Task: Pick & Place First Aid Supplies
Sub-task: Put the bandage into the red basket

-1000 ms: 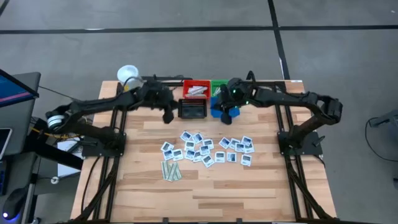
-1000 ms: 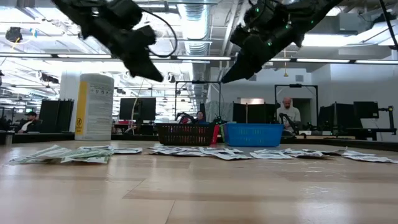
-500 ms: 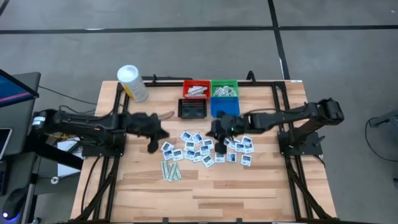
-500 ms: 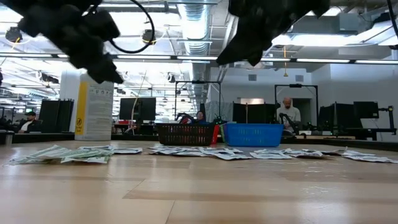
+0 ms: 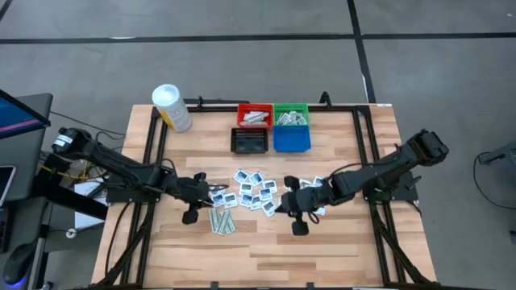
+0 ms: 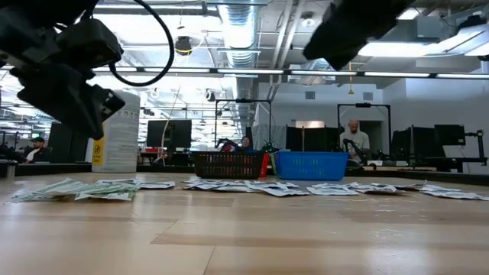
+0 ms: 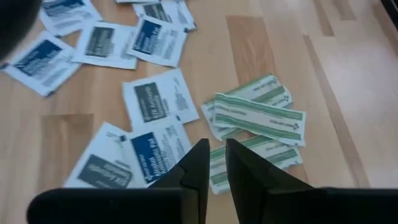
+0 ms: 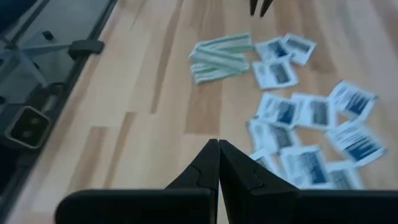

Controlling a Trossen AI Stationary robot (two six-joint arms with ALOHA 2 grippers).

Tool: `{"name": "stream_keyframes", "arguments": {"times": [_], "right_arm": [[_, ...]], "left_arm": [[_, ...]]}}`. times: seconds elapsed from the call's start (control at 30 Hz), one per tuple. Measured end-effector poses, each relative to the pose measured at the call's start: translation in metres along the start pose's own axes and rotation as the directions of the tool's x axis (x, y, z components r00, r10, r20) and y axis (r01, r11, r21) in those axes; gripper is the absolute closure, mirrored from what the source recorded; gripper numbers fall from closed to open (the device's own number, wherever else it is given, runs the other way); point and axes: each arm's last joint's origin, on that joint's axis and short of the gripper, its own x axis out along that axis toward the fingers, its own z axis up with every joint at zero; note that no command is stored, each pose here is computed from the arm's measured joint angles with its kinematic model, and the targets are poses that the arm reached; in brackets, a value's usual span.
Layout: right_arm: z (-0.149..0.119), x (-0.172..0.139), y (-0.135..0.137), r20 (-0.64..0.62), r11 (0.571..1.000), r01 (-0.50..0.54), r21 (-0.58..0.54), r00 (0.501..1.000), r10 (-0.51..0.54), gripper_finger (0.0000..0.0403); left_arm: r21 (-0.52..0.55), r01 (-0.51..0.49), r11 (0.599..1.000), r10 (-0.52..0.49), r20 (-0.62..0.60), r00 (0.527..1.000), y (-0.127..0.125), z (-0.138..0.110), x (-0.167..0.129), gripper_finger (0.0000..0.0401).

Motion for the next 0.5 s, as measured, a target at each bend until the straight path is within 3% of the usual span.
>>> {"name": "stream_keyframes", "arguments": {"times": [0.17, 0.37, 0.5], "right_arm": [[-0.01, -0.001, 0.014, -0.02, 0.996, -0.029, 0.081, 0.999, 0.031, 0.0402], [-0.012, -0.003, 0.024, -0.006, 0.996, 0.007, 0.093, 1.0, -0.007, 0.0402], [-0.012, -0.004, 0.025, 0.002, 0.995, 0.032, 0.096, 0.999, -0.032, 0.0402]], "left_arm": [[0.004, 0.014, 1.0, -0.014, -0.043, 0.999, -0.008, -0.005, 0.009, 0.0348], [0.058, 0.064, 0.996, -0.057, -0.119, 0.991, -0.026, -0.016, 0.018, 0.0348], [0.056, 0.011, 0.998, -0.004, -0.13, 0.992, -0.029, -0.02, 0.022, 0.0347]]}}
